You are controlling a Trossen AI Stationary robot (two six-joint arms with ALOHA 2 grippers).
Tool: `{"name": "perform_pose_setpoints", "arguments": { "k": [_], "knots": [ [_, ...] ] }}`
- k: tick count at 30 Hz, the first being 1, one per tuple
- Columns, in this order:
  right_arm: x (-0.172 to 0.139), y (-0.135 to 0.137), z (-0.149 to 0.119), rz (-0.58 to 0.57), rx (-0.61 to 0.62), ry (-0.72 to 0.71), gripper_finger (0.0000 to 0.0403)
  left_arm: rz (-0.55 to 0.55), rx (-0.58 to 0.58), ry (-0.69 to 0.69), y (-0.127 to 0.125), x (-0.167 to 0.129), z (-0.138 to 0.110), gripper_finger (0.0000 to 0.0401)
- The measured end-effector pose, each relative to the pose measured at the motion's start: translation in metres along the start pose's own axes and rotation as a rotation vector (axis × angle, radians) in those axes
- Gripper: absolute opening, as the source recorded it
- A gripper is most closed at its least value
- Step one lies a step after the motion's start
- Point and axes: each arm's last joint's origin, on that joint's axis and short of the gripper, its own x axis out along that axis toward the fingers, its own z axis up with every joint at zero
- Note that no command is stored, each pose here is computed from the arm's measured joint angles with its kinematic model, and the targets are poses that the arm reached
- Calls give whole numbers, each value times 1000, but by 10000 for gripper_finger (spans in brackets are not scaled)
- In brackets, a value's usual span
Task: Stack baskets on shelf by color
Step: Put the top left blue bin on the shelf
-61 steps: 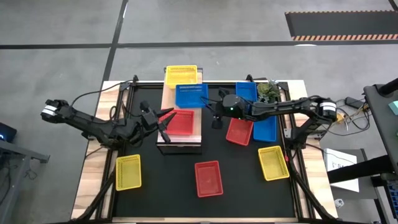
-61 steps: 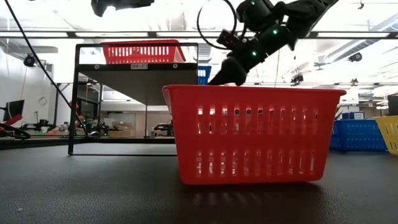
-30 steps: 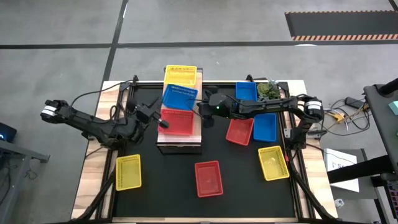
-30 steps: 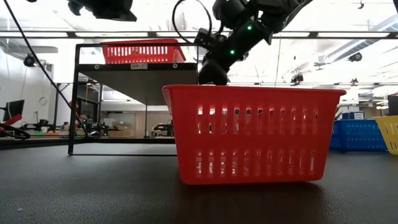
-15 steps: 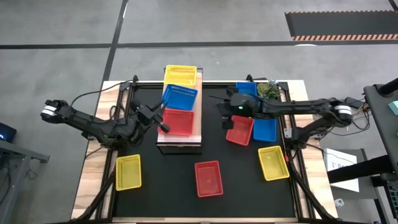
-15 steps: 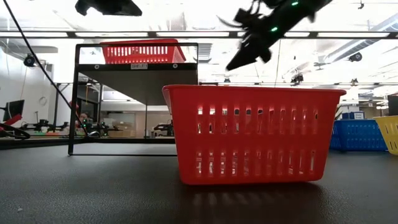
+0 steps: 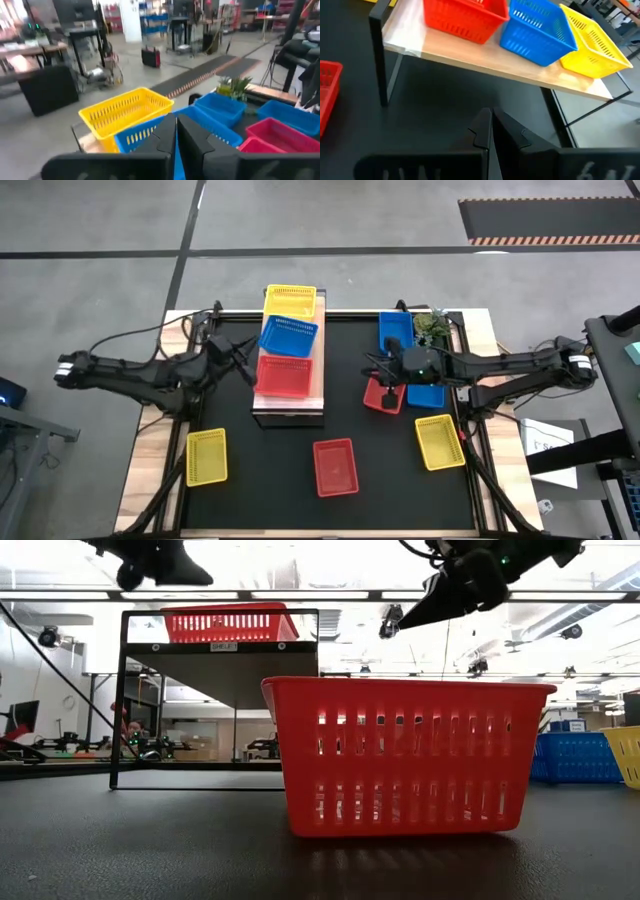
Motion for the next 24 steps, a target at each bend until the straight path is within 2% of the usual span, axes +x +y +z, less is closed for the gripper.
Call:
{"name": "perform_pose_setpoints", "arguments": {
  "k": [6,8,12,17,20,24],
  "knots": [
    [3,6,0,21,-12,7,9,-132,-15,37,4,19,10,0],
    [4,7,-1,24,-13,13,9,-135,-10,91,8,26,11,0],
    [4,7,-1,23,-14,16,9,-105,18,274,18,43,15,0],
    [4,7,-2,25,-15,25,9,-148,55,548,28,61,35,0],
    [4,7,-3,26,-11,28,9,-131,104,695,30,75,41,0],
    [6,8,-6,30,1,41,9,-128,187,805,28,94,45,0]
  ]
}}
